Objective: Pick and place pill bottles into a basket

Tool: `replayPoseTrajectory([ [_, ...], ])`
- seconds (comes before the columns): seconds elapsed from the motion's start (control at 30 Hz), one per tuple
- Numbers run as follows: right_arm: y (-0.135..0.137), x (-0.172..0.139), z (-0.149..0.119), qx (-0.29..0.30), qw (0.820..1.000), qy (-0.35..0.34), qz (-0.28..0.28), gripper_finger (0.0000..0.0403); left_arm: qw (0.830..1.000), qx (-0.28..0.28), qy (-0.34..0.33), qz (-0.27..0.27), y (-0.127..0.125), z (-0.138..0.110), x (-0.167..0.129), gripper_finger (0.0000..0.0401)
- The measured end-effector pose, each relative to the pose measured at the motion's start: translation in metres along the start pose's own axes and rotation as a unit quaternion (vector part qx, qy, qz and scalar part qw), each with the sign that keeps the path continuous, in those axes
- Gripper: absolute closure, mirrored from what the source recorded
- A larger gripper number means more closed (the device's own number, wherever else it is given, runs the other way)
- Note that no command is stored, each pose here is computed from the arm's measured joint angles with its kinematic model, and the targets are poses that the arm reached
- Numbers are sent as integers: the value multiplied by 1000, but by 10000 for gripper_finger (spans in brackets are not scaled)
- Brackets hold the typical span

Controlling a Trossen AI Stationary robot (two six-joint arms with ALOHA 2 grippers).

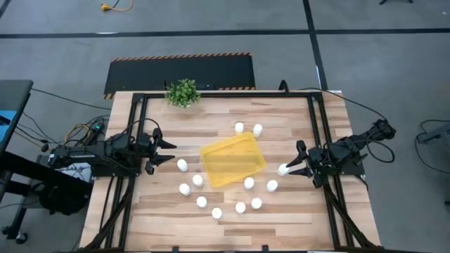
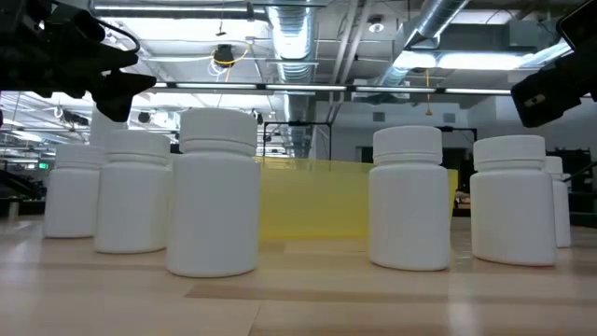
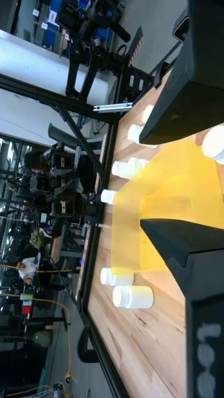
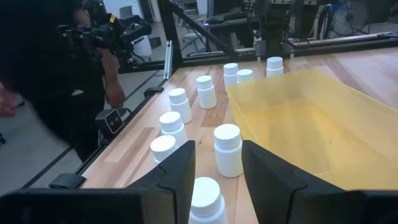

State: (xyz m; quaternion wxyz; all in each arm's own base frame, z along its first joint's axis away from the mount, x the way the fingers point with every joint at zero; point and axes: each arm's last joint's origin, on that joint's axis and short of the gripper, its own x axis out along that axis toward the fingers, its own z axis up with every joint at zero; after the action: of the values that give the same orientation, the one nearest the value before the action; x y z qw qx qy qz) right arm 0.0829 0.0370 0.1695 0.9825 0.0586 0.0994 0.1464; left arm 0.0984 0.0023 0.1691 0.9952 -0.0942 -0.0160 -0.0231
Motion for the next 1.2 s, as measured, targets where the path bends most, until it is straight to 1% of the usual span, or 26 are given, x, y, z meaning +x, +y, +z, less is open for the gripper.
replayPoseTrajectory([
  [0.67, 0, 0, 0, 0, 1000, 0, 0, 278, 1000, 0, 0, 0, 0, 0, 0, 207],
  [0.73, 0, 0, 0, -22, 1000, -1, -3, 278, 1000, 0, 0, 0, 0, 0, 0, 207],
  [0.87, -1, 0, 0, -97, 995, -1, -10, 278, 1000, 0, 0, 0, 0, 0, 0, 207],
  [0.93, -1, 0, 0, -107, 994, -2, -10, 278, 1000, 0, 0, 0, 0, 0, 0, 207],
  [1.0, -1, 0, 1, -93, 996, -3, -9, 278, 1000, 0, 0, 0, 0, 0, 0, 207],
  [1.13, 0, 0, 3, -38, 999, -18, -1, 278, 1000, 0, 0, 0, 0, 0, 0, 207],
  [1.2, 0, 0, 6, -31, 999, -29, -3, 278, 1000, 0, 0, 0, 0, 0, 0, 207],
])
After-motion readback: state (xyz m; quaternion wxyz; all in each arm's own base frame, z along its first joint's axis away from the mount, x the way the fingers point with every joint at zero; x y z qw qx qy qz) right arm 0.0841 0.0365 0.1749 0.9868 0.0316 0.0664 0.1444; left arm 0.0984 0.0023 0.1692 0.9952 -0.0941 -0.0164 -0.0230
